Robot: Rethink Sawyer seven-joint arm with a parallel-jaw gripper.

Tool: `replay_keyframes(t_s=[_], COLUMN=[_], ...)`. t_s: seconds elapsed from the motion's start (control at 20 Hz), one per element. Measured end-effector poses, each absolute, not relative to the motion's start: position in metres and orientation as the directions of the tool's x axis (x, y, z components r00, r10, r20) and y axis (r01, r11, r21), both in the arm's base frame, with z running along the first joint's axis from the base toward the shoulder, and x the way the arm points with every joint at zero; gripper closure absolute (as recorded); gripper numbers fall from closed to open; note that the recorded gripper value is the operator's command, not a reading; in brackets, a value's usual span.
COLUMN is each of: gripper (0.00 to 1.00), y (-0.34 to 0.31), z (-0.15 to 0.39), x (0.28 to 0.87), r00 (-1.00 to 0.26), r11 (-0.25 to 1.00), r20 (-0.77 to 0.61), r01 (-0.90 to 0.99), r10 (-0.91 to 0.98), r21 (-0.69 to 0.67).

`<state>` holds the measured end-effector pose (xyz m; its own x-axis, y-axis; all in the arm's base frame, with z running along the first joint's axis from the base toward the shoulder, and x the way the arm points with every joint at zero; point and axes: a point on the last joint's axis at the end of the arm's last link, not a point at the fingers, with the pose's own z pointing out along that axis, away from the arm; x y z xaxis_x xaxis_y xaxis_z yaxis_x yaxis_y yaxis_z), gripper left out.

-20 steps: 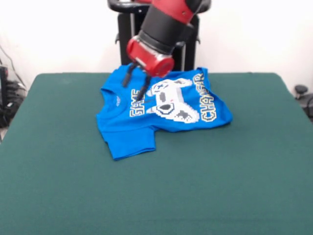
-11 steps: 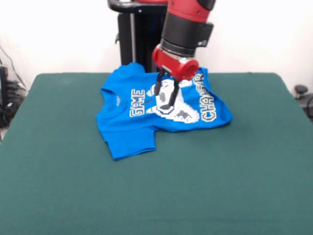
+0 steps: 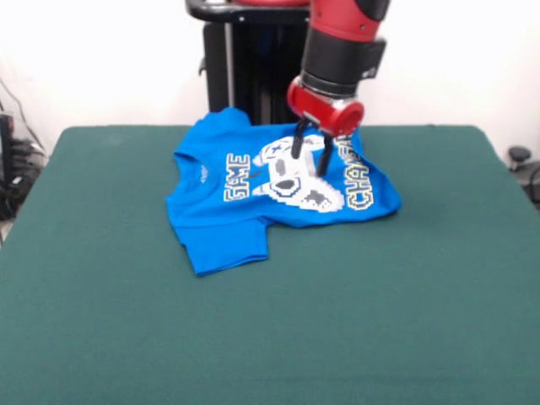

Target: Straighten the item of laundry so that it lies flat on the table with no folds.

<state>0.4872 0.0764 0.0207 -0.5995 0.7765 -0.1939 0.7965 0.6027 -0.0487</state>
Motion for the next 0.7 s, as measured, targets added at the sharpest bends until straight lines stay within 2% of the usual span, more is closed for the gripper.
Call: replay_keyframes(t_s=[0.45,0.7], gripper=[0.00,0.00], y=[0.113,0.135], z=[0.015,0.006], x=[0.433,0.405], r00=[-0.614,-0.639], r11=[0.611,0.637], r20=[-0.054,-0.023], r01=[0.789,0.768], r10=[0.787,0.769], r21=[-0.071,-0.068])
